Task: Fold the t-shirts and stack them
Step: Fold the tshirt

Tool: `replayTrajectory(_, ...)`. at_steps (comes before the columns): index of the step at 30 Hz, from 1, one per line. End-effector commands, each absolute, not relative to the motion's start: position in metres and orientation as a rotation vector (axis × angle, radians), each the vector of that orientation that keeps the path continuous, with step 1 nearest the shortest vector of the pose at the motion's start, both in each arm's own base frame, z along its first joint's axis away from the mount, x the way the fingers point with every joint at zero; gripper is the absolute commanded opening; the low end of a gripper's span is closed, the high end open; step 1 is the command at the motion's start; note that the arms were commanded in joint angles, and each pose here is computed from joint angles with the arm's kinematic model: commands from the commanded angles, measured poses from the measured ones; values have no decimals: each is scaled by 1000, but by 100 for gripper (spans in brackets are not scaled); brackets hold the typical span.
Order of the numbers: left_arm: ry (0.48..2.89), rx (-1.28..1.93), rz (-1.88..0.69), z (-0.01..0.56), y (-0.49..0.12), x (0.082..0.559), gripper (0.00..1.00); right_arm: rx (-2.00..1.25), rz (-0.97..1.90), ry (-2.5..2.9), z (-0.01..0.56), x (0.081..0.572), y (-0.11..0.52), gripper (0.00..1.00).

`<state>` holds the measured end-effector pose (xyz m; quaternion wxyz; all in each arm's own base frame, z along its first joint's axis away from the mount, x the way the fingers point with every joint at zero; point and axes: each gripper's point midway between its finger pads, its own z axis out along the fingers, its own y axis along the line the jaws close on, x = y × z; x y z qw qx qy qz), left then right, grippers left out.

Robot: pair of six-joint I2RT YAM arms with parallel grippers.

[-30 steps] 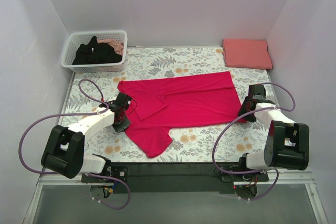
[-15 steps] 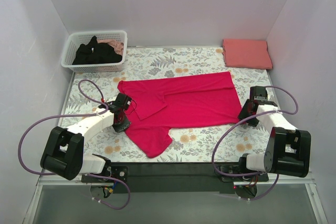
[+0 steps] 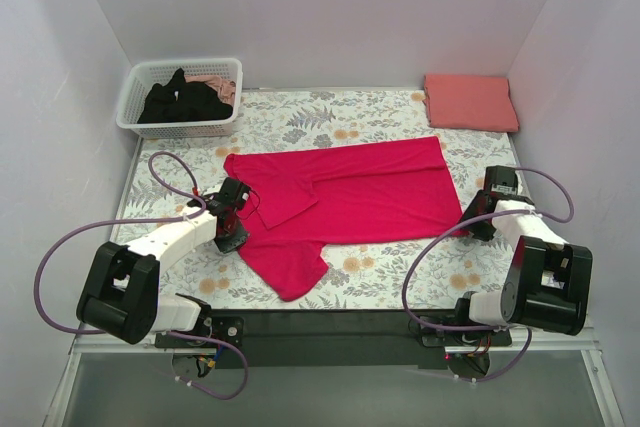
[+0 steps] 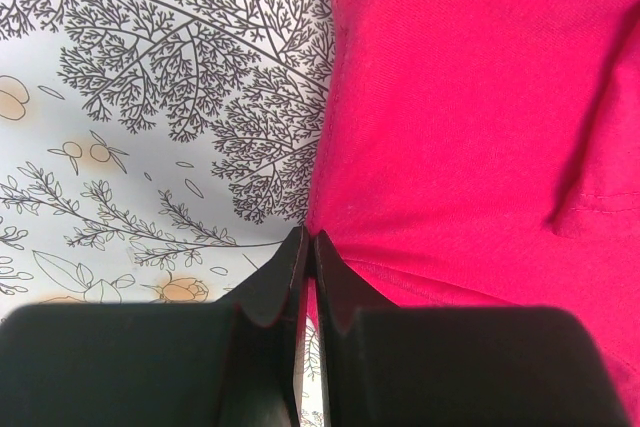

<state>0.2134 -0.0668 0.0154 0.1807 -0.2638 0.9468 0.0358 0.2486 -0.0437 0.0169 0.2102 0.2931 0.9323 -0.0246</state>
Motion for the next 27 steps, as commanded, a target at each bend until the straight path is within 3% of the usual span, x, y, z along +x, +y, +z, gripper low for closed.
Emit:
replayTrajectory(1, 2669, -738, 114, 14, -63, 210, 0, 846, -58, 2602, 3, 241, -48, 44)
replayTrajectory(15, 2682, -734, 112, 12, -65, 210, 0, 834, 21, 2609, -4, 240, -39, 37)
replayTrajectory(27, 2684, -728, 101, 12, -66, 211, 0, 823, 111, 2606, 4, 241, -27, 40)
